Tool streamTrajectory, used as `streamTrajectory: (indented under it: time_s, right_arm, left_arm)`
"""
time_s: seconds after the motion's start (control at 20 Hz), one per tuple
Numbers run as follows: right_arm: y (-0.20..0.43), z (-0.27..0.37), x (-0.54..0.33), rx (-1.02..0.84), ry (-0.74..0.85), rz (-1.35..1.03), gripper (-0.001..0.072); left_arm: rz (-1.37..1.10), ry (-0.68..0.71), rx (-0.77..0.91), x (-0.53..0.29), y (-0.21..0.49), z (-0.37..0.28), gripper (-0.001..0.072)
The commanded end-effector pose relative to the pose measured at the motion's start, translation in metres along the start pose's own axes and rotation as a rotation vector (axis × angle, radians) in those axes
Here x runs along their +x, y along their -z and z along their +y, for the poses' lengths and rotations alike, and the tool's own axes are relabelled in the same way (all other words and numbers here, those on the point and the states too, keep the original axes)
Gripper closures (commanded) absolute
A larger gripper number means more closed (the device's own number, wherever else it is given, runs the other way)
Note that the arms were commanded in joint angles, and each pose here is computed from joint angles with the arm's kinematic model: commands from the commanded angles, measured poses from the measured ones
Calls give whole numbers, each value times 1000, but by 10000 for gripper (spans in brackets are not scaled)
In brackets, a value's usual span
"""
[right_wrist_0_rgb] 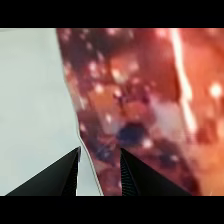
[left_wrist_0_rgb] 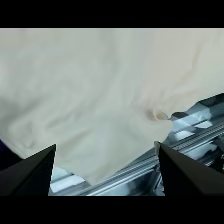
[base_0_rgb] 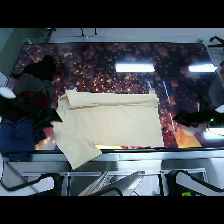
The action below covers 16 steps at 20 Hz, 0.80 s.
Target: Fold the shirts.
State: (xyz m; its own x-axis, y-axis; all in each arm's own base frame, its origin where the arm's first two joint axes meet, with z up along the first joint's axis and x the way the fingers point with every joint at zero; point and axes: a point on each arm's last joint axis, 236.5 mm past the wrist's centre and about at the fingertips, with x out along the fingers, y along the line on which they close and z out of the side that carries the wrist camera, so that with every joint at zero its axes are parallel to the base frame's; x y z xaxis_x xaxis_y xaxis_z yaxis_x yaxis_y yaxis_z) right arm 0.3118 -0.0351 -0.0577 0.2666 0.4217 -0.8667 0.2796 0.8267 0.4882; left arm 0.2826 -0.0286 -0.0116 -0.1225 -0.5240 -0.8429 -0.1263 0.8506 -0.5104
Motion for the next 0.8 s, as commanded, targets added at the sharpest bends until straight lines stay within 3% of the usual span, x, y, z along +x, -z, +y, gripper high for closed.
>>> streamTrajectory:
  time_s: [0.0,0.15,0.5,0.6,0.75]
  right_arm:
    - [60,-16,24,109,-16,116,410]
    - [90,-10,49,89,-54,217,410]
    - [126,22,75,-15,-88,350,411]
    - [129,33,80,-48,-97,360,411]
    - [135,41,83,-86,-102,379,411]
  left_arm:
    - [-166,-14,-150,34,59,17,14]
    - [-179,-3,-204,59,94,25,14]
    - [-121,41,-224,83,104,26,16]
    - [-81,72,-225,93,102,27,198]
    - [-15,65,-264,108,102,41,228]
